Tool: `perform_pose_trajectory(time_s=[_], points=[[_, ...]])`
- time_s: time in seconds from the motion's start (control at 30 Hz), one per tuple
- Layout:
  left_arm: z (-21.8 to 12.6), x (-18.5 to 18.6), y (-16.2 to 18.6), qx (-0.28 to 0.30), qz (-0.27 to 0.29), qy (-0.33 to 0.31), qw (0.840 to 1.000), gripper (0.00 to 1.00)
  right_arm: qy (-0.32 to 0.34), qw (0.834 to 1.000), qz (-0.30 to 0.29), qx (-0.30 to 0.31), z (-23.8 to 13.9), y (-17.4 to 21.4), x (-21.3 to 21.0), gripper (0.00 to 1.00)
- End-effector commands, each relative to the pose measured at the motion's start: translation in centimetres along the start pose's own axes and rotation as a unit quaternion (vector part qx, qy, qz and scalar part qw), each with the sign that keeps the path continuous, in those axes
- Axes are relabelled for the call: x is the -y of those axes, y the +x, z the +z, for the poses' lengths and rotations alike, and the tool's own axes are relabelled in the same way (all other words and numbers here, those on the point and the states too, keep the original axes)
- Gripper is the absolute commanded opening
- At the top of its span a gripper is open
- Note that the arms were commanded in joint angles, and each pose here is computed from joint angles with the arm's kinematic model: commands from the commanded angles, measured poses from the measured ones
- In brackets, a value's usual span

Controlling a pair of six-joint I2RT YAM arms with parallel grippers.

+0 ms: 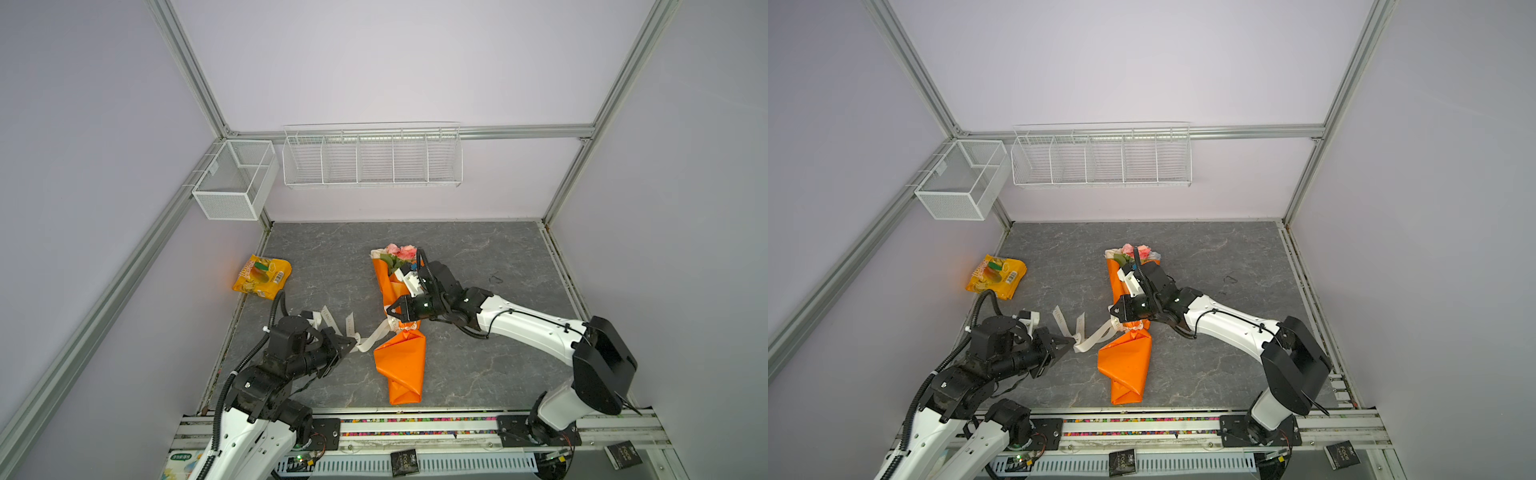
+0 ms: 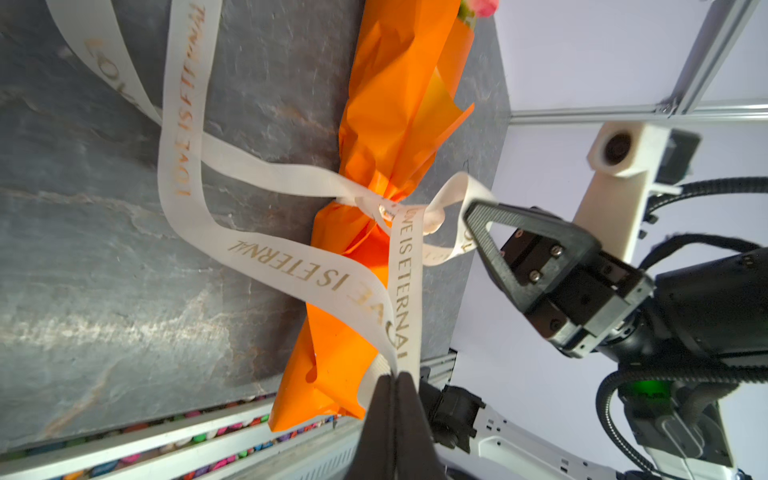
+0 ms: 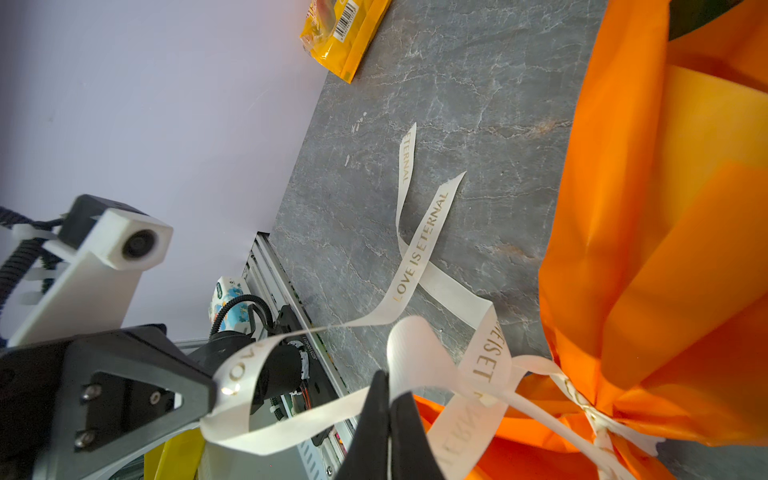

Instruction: Tie the bouquet of fake flowers

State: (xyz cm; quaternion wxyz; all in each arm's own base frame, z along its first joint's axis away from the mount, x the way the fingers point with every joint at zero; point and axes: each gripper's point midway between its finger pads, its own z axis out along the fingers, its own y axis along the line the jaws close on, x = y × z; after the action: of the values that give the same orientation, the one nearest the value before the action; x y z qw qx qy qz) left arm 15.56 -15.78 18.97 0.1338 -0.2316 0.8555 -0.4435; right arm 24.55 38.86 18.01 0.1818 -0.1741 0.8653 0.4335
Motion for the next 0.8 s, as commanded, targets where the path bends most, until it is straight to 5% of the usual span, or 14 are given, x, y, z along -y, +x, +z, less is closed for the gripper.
perform_pose_trajectory(time_s=[0.0, 0.17, 0.37, 0.53, 0.67, 0.77], points=[[-0.1, -0.1, 1.8, -0.057, 0.007, -0.025, 0.998, 0.0, -0.016, 1.0, -0.003, 0.022, -0.6, -1.3, -1.5, 0.07], [-0.2, 1.9, 2.1, -0.073, 0.038, -0.027, 0.996, 0.0, -0.008, 1.0, 0.01, 0.017, -0.2, -1.2, -1.1, 0.07], [2.6, 6.6, 5.3, -0.131, 0.038, 0.061, 0.989, 0.0, -0.005, 1.0, 0.021, 0.021, 0.1, -1.5, -0.9, 0.07], [4.3, 5.5, 6.6, -0.149, 0.052, 0.023, 0.987, 0.13, 0.001, 0.999, 0.021, 0.028, -0.1, -1.6, -0.7, 0.07], [5.4, 5.7, 7.8, -0.182, 0.053, 0.045, 0.981, 0.26, 0.002, 0.999, 0.017, 0.03, -0.2, -1.7, -0.7, 0.07], [4.9, 7.2, 8.2, -0.193, 0.079, 0.069, 0.975, 0.26, 0.004, 0.999, 0.014, 0.031, -0.3, -1.7, -0.6, 0.07]])
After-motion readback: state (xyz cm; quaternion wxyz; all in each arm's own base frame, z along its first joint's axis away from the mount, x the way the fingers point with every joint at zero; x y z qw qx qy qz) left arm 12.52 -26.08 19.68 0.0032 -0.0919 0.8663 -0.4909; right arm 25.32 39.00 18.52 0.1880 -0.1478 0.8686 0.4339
